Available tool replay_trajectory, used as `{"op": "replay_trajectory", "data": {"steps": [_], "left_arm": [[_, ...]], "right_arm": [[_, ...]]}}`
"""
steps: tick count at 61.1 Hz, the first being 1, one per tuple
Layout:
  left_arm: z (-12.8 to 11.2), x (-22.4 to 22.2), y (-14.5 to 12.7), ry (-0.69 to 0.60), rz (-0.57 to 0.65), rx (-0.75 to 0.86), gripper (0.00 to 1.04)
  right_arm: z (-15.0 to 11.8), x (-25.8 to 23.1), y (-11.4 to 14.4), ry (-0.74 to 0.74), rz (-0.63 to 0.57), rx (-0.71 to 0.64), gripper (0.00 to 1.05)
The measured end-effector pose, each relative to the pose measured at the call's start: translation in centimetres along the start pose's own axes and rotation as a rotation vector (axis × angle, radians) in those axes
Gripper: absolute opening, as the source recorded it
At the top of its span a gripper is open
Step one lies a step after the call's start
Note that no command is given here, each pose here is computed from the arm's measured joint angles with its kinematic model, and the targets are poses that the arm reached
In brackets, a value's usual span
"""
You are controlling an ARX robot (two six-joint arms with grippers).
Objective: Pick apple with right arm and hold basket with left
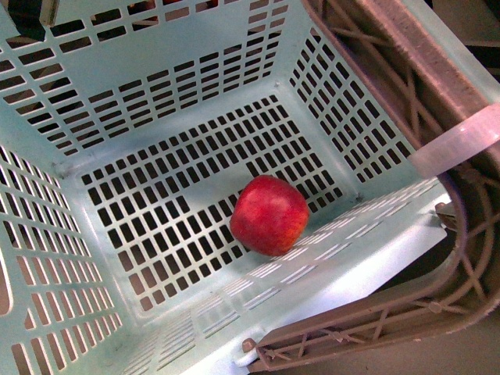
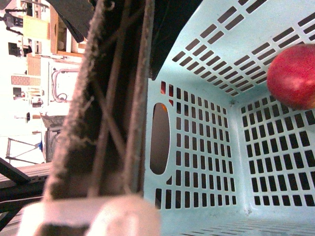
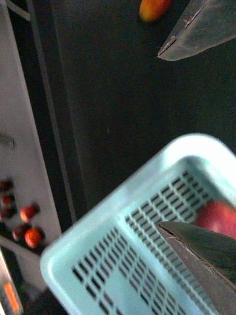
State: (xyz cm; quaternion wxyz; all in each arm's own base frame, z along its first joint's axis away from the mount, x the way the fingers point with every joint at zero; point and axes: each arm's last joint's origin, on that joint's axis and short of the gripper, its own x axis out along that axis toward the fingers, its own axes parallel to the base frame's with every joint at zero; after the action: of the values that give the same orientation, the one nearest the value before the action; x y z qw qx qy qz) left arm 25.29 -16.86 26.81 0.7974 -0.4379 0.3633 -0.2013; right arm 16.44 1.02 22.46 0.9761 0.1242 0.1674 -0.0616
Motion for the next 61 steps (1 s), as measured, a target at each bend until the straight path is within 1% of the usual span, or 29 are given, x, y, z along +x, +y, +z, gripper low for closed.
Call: {"op": "replay_trajectory", "data": {"steps": [2, 6, 7, 10, 13, 15, 17, 20, 35, 37, 41, 43, 61], "left_arm": [[0.0, 0.0, 0.0, 0.000, 0.000, -0.001, 0.07], [0.0, 0.0, 0.0, 0.001, 0.000, -0.004, 0.07], [0.0, 0.0, 0.0, 0.001, 0.000, -0.004, 0.07], [-0.1, 0.0, 0.0, 0.004, -0.002, -0.002, 0.07], [-0.1, 0.0, 0.0, 0.009, -0.004, -0.002, 0.07], [-0.1, 0.0, -0.1, 0.012, -0.006, -0.004, 0.07], [-0.1, 0.0, -0.1, 0.013, -0.007, -0.005, 0.07], [-0.1, 0.0, 0.0, 0.012, -0.006, -0.007, 0.07], [-0.1, 0.0, 0.0, 0.006, -0.003, -0.003, 0.07], [-0.1, 0.0, 0.0, 0.007, -0.003, -0.004, 0.07], [-0.1, 0.0, 0.0, 0.007, -0.003, -0.005, 0.07], [-0.1, 0.0, 0.0, 0.007, -0.003, -0.004, 0.07], [-0.1, 0.0, 0.0, 0.007, -0.003, -0.004, 0.07]], "right_arm": [[-0.3, -0.2, -0.6, -0.009, -0.035, 0.002, 0.96], [-0.2, -0.4, -0.8, -0.018, -0.039, -0.001, 0.96], [-0.2, -0.4, -0.8, -0.024, -0.029, -0.005, 0.96], [-0.4, -0.3, -0.9, -0.093, 0.048, -0.048, 0.89], [-0.9, -0.3, -1.2, -0.196, 0.113, -0.113, 0.81], [-1.3, -0.5, -1.3, -0.249, 0.126, -0.141, 0.76], [-1.4, -0.6, -1.4, -0.276, 0.130, -0.157, 0.72], [-1.7, -0.8, -1.5, -0.318, 0.134, -0.191, 0.64], [-3.5, -1.4, -2.1, -0.325, 0.126, -0.233, 0.25], [-3.8, -1.5, -2.2, -0.327, 0.125, -0.238, 0.16], [-4.1, -1.7, -2.3, -0.329, 0.125, -0.241, 0.06], [-4.3, -1.8, -2.3, -0.331, 0.125, -0.247, 0.02], [-5.4, -2.4, -2.7, -0.331, 0.125, -0.246, 0.02]]}}
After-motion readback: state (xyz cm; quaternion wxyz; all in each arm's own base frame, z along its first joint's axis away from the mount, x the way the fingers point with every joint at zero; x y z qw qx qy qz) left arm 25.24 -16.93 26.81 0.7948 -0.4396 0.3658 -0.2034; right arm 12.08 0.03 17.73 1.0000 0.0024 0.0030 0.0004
